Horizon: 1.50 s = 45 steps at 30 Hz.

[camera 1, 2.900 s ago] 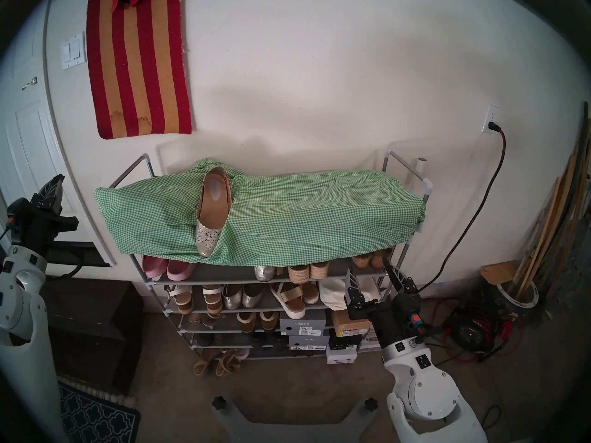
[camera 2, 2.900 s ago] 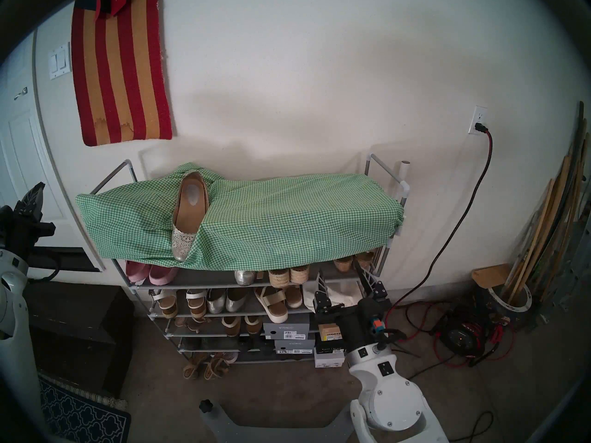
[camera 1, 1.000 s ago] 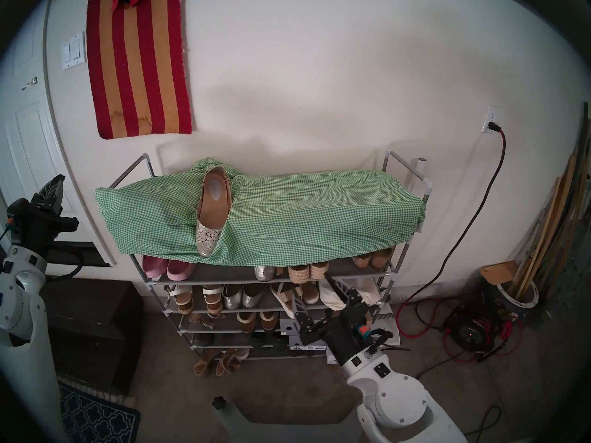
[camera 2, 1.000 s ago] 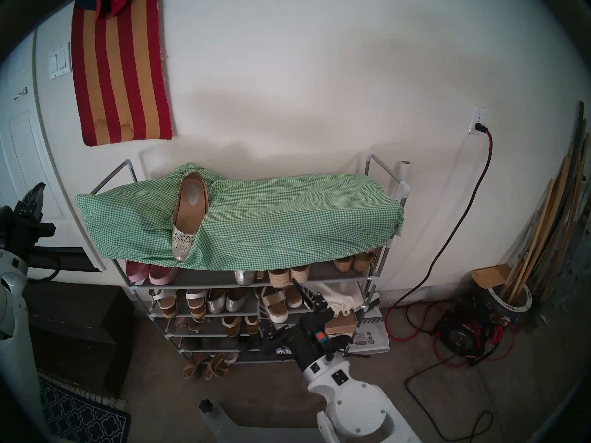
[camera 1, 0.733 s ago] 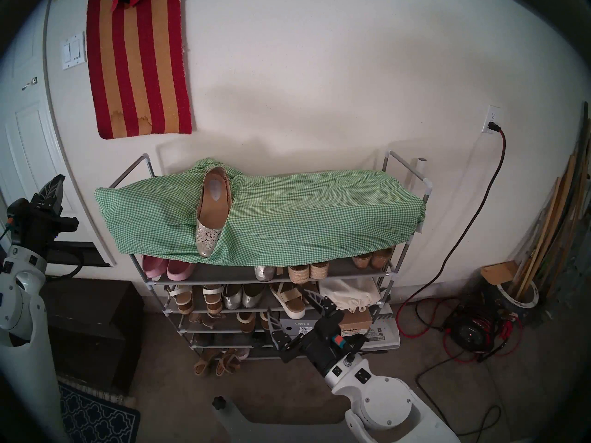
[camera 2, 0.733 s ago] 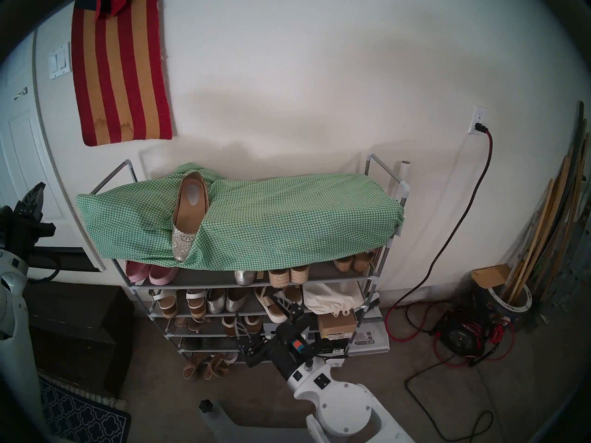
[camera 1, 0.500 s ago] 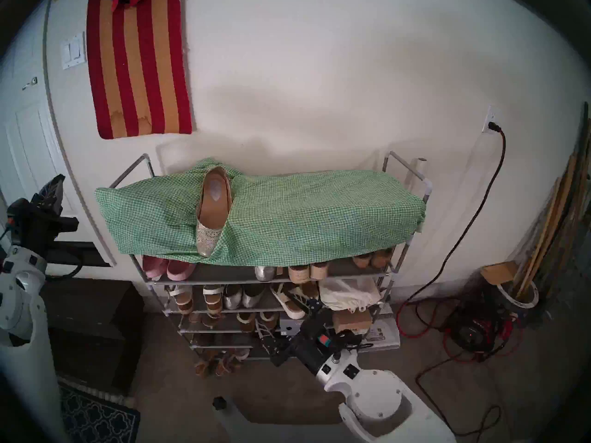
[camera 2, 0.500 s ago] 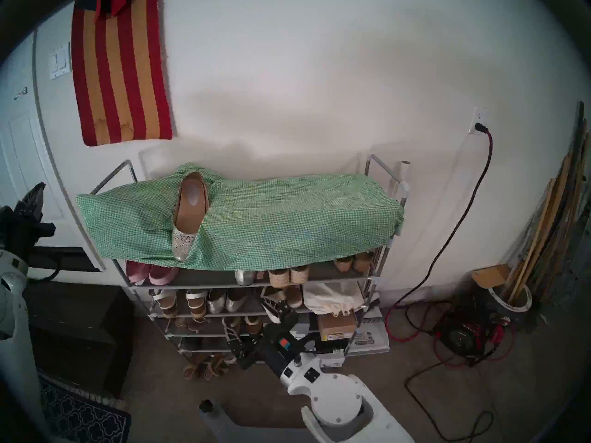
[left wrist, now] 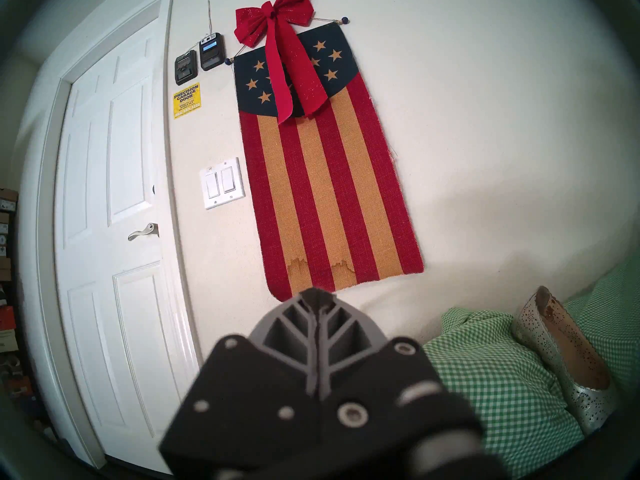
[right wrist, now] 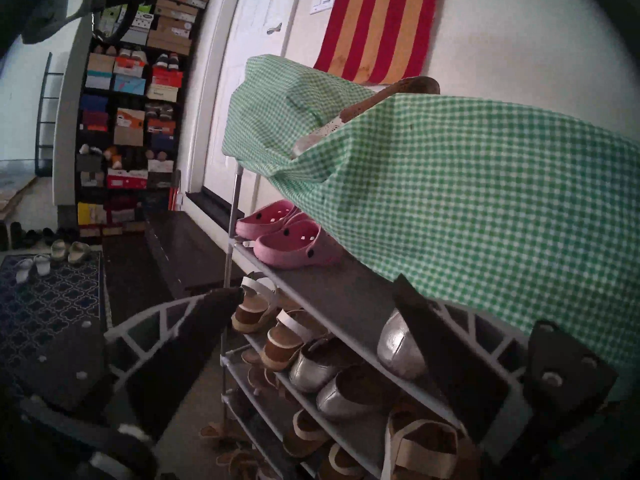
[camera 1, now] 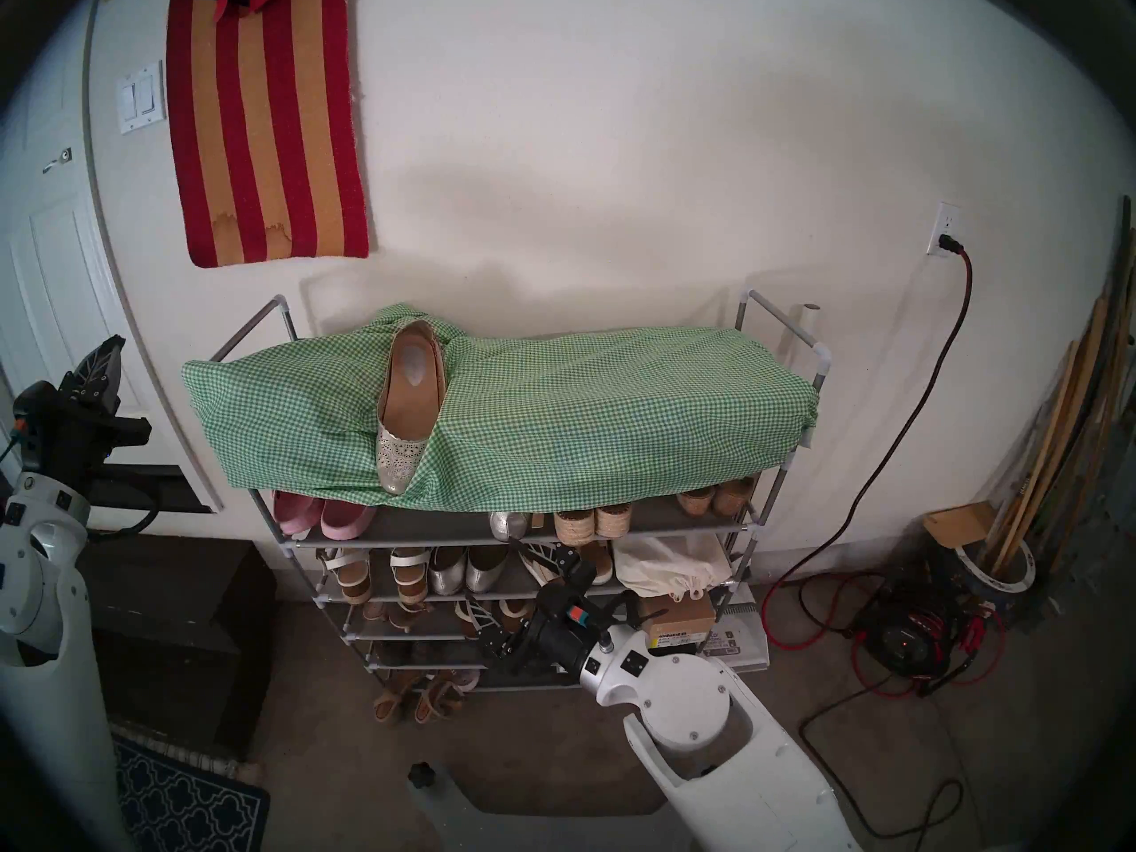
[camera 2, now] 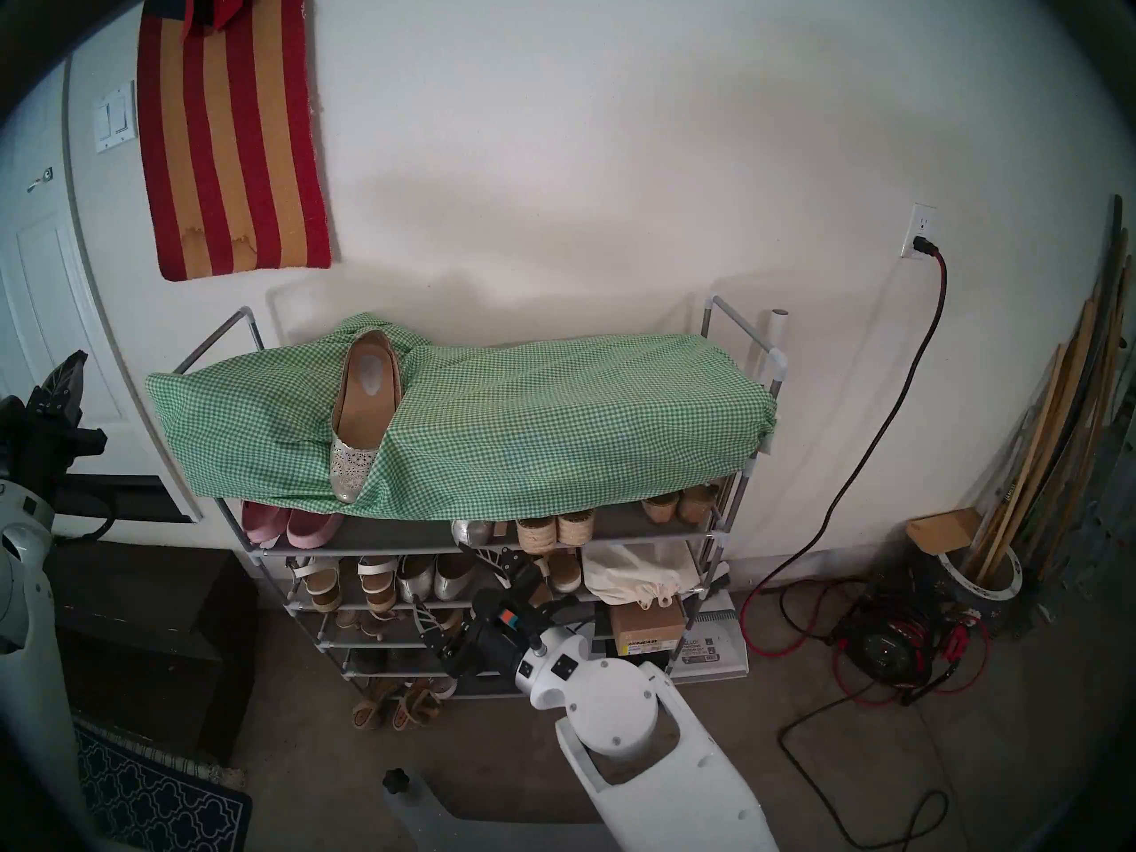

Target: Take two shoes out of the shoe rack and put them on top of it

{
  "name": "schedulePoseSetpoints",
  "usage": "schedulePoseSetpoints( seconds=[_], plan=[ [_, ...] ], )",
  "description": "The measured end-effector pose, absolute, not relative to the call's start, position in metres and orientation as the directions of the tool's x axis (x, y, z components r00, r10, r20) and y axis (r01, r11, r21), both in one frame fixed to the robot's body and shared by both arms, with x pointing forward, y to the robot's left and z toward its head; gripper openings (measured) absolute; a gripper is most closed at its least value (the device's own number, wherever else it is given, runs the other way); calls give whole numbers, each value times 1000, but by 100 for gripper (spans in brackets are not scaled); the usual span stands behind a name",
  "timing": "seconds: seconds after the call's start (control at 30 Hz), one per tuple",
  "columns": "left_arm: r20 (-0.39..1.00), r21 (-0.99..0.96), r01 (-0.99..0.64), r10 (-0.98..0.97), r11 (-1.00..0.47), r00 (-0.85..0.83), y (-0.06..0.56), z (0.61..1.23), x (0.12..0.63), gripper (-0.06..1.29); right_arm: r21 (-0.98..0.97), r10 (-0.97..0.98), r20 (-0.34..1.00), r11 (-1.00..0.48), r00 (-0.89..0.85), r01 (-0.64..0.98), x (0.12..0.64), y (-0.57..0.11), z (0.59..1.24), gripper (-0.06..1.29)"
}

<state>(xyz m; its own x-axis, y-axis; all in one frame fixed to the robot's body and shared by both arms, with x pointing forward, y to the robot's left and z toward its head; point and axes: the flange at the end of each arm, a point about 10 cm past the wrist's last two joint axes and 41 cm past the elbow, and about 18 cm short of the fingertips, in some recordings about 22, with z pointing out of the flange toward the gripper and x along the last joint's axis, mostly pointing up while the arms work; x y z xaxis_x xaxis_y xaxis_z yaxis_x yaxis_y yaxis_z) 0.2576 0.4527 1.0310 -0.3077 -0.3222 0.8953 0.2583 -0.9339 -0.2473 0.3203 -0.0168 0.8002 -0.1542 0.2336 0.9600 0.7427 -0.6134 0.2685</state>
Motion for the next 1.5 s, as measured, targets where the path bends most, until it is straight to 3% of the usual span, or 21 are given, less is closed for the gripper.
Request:
schedulePoseSetpoints(
  seconds=[0.93,1.5],
  plan=[
    [895,-247,258,-322,-934,-309,453,1031,257,-2,360,360,912,-466,-199,808,396,37,775,123],
    [895,-246,260,-322,-934,-308,453,1031,257,-2,431,392,887,-515,-244,741,430,29,768,123]
  ],
)
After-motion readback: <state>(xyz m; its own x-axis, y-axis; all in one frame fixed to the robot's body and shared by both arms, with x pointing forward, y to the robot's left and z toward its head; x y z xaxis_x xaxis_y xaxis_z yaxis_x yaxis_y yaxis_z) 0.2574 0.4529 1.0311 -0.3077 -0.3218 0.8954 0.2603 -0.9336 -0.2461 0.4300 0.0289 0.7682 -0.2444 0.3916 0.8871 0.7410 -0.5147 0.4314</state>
